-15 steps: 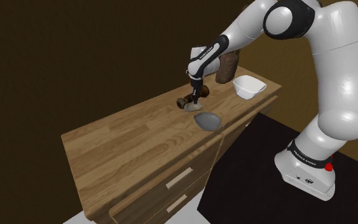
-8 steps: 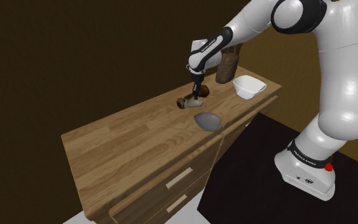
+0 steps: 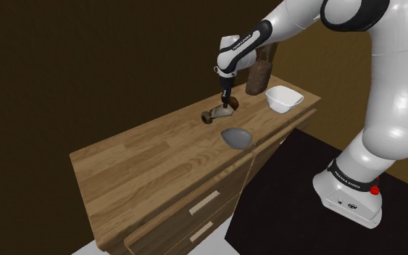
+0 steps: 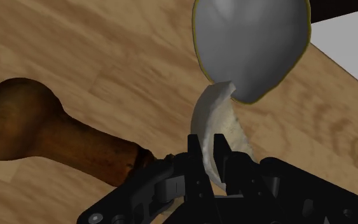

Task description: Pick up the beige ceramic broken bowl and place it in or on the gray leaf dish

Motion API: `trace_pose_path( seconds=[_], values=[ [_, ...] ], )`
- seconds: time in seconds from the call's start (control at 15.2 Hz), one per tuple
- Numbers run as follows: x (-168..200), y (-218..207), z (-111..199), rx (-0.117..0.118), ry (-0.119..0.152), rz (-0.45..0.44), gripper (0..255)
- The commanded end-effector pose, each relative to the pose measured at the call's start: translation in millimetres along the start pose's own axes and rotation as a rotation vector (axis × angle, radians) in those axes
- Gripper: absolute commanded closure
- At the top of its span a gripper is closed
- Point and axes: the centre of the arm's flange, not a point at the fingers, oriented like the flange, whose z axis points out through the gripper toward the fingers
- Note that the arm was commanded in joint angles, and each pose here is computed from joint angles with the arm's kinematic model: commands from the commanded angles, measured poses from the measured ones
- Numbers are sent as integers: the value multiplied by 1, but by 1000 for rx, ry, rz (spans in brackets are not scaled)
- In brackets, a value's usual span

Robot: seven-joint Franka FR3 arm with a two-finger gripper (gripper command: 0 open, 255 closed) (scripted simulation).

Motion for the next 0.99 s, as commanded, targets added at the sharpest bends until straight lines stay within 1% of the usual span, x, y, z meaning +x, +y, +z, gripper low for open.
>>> trace_pose_path(
  seconds=[0.0,0.59,0.92],
  values=[
    [-17,-11,-4,0,0,0,255],
    [-118,-65,-18,0,0,0,255],
    [-115,-62,8,0,0,0,255]
  ],
)
